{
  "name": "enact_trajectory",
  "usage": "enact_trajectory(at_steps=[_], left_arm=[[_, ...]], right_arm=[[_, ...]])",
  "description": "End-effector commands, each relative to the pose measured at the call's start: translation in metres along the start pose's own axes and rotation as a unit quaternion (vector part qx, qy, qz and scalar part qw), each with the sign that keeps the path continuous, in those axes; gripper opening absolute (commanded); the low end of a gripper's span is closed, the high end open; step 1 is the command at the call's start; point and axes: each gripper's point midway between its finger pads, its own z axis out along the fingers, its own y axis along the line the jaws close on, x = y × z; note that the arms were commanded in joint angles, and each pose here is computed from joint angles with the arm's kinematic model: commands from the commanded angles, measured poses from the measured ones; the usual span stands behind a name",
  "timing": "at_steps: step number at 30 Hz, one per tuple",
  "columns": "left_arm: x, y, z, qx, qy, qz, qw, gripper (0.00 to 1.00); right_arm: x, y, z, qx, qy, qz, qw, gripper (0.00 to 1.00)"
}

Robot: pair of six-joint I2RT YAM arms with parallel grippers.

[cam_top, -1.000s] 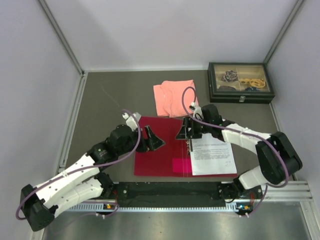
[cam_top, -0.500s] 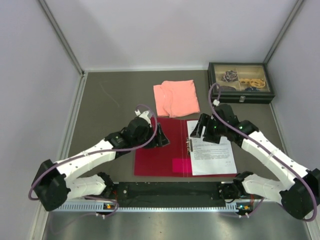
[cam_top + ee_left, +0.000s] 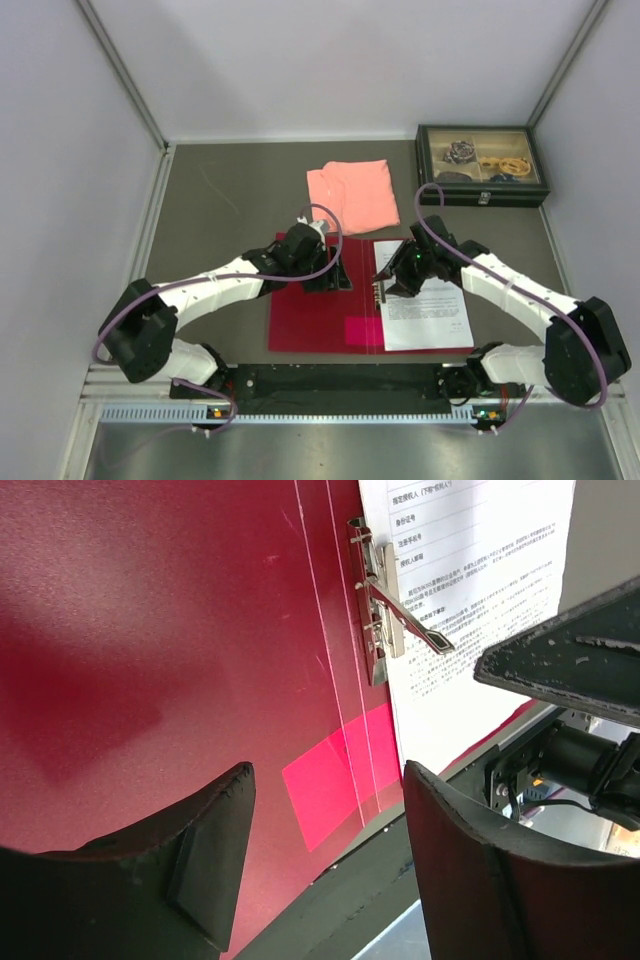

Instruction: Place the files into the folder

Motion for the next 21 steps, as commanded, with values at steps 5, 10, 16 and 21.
enact_trajectory(at_steps=[5,10,16,21], left_arm=[[-0.018,-0.023,-0.004,0.041,-0.030,0.014,0.999,0.65],[-0.021,-0.025,-0.004,0.041,-0.033,0.014,0.999,0.65],[-0.024,-0.026,-0.002,0.039,-0.035,0.017,0.998,0.65],[-0.031,-0.029,0.002,0.035,-0.038,0.017,0.999,0.65]], right_arm=[[-0.006,0.026,0.014,-0.042,0.015,0.060,0.997,0.41],[-0.008,0.021,0.019,-0.030,0.014,0.070,0.997,0.40],[-0.009,0.011,0.024,-0.018,0.012,0.073,0.997,0.38],[-0.008,0.009,0.025,-0.018,0.016,0.074,0.997,0.30]])
